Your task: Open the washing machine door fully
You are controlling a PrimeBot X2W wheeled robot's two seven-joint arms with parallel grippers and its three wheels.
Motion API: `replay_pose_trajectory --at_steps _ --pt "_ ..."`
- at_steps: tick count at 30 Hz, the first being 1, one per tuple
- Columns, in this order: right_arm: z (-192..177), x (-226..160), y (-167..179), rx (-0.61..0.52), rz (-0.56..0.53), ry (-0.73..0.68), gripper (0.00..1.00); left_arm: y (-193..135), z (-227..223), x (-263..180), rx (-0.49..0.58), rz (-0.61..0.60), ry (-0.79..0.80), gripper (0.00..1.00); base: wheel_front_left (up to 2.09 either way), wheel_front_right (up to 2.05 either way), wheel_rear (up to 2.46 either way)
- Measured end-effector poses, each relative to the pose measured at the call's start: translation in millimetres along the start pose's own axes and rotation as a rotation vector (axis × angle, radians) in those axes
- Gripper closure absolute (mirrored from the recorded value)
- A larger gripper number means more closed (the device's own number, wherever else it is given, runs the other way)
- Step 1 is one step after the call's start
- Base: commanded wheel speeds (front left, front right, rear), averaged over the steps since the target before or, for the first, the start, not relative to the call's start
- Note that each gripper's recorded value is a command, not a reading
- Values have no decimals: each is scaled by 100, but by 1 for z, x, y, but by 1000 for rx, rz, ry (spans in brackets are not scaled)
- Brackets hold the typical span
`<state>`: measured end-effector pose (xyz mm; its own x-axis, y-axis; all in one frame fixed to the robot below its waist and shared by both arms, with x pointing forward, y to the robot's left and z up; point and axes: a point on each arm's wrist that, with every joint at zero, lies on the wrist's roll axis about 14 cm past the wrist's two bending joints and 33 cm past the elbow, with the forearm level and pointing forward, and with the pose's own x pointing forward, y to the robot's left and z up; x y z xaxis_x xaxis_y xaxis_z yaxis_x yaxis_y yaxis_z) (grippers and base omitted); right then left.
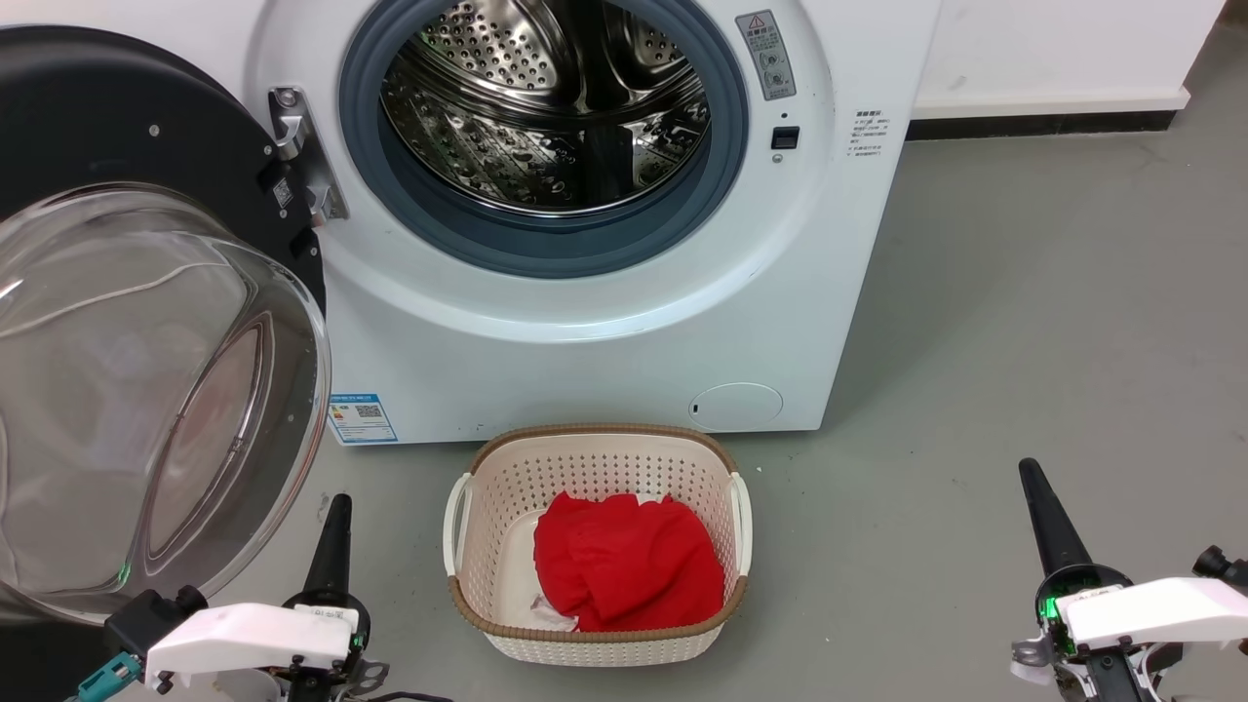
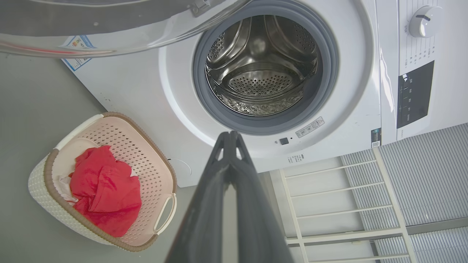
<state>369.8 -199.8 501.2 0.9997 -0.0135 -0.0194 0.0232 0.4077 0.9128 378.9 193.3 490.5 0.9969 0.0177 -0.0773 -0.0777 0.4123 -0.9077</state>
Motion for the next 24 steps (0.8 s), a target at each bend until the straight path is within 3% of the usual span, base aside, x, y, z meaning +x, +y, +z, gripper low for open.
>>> replay_pose_trajectory --at_steps 24 --pt "1 8 -1 219 -3 6 100 -4 4 4 -224 -26 7 100 0 0 0"
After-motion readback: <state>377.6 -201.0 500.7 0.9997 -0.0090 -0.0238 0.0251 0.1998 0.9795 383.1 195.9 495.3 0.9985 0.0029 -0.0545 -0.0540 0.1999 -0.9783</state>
